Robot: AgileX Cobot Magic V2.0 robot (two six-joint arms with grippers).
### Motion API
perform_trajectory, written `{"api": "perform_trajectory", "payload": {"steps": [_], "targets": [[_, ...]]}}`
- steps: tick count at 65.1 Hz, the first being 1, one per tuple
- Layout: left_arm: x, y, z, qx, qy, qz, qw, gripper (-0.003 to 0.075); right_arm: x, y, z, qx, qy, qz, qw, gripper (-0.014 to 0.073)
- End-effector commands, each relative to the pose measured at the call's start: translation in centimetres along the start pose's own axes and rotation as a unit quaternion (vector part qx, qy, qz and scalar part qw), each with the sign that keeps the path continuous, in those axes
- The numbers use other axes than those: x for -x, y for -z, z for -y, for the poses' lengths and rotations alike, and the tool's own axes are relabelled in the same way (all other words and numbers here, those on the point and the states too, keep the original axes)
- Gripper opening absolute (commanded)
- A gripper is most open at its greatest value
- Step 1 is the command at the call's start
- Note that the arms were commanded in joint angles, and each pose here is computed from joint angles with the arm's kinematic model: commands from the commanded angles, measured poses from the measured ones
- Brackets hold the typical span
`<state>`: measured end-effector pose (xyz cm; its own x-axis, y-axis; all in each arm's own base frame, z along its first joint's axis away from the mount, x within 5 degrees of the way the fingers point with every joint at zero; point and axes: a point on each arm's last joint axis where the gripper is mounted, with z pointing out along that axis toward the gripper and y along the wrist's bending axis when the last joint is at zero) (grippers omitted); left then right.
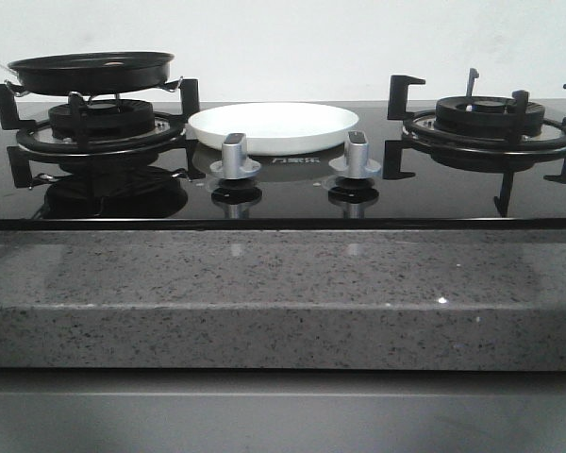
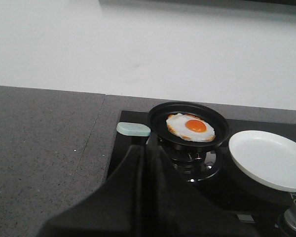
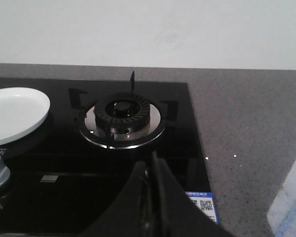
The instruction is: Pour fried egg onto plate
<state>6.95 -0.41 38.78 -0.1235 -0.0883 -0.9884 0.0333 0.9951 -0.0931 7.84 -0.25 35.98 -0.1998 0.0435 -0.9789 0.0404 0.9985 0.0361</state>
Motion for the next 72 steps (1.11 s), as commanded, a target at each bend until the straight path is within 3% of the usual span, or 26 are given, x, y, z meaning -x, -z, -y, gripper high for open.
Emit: {"api": "perform_trajectory", "payload": {"steps": [1, 18, 24, 28, 35, 40, 43, 72], "targets": [[1.17, -0.26, 0.06, -0.002, 0.002, 0.034, 0.999, -0.0019, 1.38, -0.21, 0.00, -0.002, 0.002, 0.038, 0.999, -0.0067], [1.13, -0.40, 0.05, -0.001, 0.002, 0.033, 0.999, -0.0018, 1.39, -0.24, 0.01, -0.002, 0.003, 0.038, 0.999, -0.0062], [1.14, -0.40, -0.01, 0.002, -0.005, 0.033, 0.999, 0.0011, 1.40, -0.24, 0.01, -0.002, 0.003, 0.038, 0.999, 0.0058], [1.12, -0.40, -0.10, 0.007, -0.014, 0.032, 0.999, 0.0090, 1.43, -0.23, 0.03, -0.003, 0.005, 0.040, 0.999, 0.0187], [1.13, -0.40, -0.25, 0.016, -0.030, 0.032, 0.999, 0.0318, 1.45, -0.23, 0.07, -0.006, 0.010, 0.042, 0.999, 0.0418], [1.13, -0.40, -0.27, 0.017, -0.032, 0.032, 0.999, 0.0462, 1.45, -0.23, 0.07, -0.006, 0.010, 0.041, 0.999, 0.0462], [1.13, -0.40, -0.26, 0.017, -0.031, 0.032, 0.999, 0.0493, 1.45, -0.23, 0.07, -0.006, 0.010, 0.041, 0.999, 0.0459], [1.12, -0.40, -0.13, 0.009, -0.027, 0.032, 0.999, 0.0417, 1.89, -0.21, -0.02, 0.000, 0.001, 0.065, 0.998, 0.0456]]}}
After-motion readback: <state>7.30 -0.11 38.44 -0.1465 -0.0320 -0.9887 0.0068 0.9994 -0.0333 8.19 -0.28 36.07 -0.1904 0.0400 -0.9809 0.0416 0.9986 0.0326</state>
